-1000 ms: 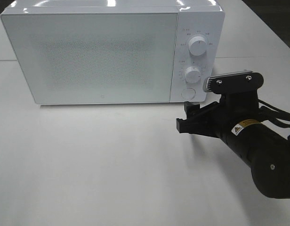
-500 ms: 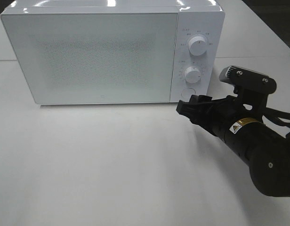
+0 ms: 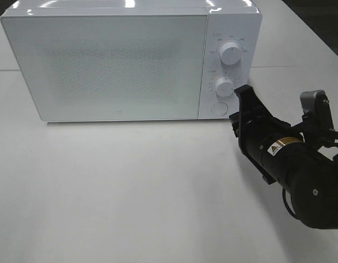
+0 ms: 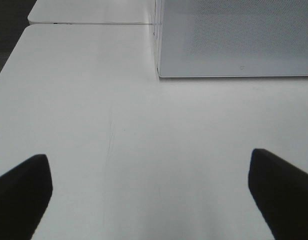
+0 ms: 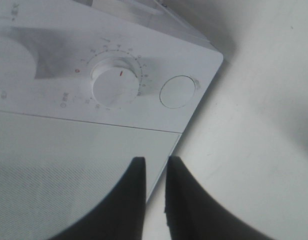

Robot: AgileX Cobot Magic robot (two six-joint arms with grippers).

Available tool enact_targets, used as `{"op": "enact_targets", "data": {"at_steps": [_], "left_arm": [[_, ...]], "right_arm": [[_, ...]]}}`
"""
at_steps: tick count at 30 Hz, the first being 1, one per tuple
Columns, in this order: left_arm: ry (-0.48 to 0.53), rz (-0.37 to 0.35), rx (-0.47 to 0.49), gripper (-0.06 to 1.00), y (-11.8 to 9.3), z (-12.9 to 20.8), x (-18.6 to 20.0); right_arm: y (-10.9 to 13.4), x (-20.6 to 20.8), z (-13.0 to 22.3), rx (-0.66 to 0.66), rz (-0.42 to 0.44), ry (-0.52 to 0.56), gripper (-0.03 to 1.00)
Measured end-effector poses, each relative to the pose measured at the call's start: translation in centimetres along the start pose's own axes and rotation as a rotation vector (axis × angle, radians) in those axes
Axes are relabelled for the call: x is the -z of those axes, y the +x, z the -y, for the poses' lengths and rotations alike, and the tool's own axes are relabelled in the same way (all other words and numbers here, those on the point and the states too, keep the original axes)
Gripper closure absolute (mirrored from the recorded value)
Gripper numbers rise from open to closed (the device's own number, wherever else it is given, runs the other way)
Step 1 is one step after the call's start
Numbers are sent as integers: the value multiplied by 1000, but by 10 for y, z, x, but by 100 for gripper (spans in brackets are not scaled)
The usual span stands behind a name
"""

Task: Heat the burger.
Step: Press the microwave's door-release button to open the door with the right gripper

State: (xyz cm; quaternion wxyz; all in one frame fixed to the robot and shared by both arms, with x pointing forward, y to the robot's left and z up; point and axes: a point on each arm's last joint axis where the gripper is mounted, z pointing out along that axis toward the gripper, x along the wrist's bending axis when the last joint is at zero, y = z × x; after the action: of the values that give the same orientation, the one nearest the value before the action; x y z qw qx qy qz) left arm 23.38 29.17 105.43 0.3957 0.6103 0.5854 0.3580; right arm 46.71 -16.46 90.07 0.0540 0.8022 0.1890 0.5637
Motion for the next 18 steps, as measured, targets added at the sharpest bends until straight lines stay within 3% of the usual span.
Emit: {"op": "enact_targets", "data": {"at_steps": [2, 7, 18], "left_arm": [[0, 0, 0, -5, 0, 0, 0], [0, 0, 0, -5, 0, 0, 0], [0, 0, 0, -5, 0, 0, 0]], "right_arm": [[-3, -1, 1, -191, 9, -1, 89], [-8, -3, 3, -323, 34, 0, 96], [-5, -7, 0, -362, 45, -57, 96]]}}
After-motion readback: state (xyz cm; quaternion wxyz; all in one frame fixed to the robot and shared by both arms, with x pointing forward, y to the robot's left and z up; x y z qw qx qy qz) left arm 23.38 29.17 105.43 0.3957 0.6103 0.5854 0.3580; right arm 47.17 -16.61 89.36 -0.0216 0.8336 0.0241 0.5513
